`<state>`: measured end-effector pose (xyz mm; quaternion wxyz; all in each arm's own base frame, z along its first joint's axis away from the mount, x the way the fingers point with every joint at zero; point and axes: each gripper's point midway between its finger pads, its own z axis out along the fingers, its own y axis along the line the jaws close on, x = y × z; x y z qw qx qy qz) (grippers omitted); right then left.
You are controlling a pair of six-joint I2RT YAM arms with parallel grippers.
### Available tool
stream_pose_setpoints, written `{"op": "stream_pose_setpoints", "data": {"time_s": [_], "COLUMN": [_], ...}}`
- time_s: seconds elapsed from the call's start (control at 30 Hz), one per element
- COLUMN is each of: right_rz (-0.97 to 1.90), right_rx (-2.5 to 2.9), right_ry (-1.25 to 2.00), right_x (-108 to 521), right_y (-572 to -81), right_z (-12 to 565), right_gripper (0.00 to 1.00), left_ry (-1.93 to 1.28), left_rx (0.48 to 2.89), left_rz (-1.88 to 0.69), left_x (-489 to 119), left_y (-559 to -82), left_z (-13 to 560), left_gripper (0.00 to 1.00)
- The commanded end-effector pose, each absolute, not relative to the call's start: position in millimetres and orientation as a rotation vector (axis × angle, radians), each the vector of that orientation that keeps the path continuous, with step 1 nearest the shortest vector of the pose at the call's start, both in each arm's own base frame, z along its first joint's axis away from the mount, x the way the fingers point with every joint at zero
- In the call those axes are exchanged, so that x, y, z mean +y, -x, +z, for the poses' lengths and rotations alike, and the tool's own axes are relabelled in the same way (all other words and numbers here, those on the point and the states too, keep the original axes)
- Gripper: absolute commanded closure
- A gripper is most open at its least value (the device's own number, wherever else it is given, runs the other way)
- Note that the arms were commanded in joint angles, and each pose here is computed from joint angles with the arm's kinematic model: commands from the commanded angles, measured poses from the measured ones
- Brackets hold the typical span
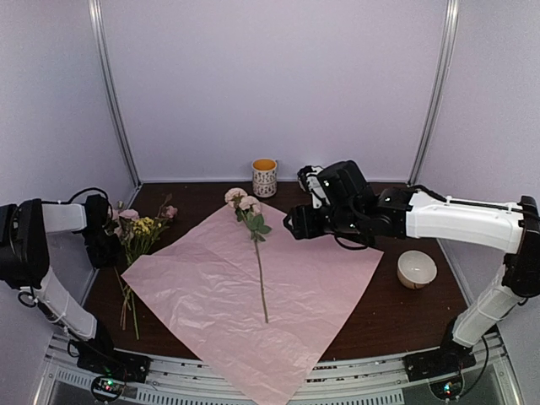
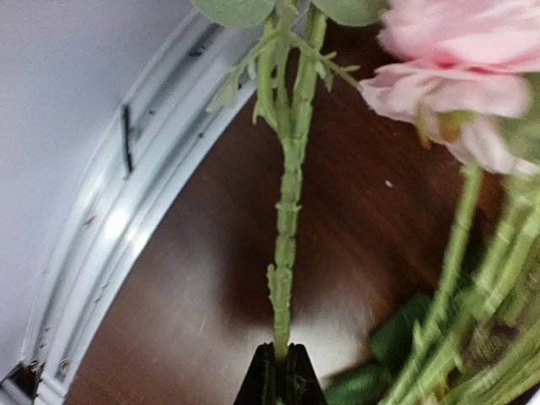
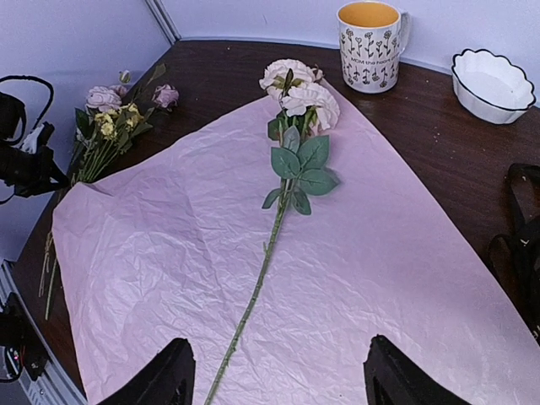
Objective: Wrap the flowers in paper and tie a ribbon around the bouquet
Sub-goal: Pick up the fake flower from the corner of the board, then pass from the left arm to the right
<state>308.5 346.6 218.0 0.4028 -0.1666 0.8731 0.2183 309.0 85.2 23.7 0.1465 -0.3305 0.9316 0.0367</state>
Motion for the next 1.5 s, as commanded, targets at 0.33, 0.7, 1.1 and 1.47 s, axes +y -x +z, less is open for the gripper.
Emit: {"op": "stream_pose_setpoints", "data": {"time_s": [0.33,0.7,1.1,1.47], "right_rz": [0.638,1.059,1.295,1.255], "right_rx": [2.049,1.749,1.7,1.82], "right_ry": [0.491,0.832,0.826,0.715], "right_x": [343.8,422.6,500.5,511.6], "right_y": [-299.1,-240.1,-237.7,-259.8], "right_z": [267.1,336.1,355.3,319.9], "right_gripper": [0.3,0.31,0.23,0.39], "left_ry": [0.687,0.116,-0.234,-0.309], "left_rx": [1.99,1.547,1.465,1.505], "left_rz": [0.641,-0.724,-1.069,-1.156], "left_x": [98.9,-91.5,-242.8,-287.8], "left_y": [-269.4,-278.0,-268.3,-267.8], "left_z": [304.6,389.5,408.1,396.2], "left_gripper": [1.0,1.0,1.0,1.0]}}
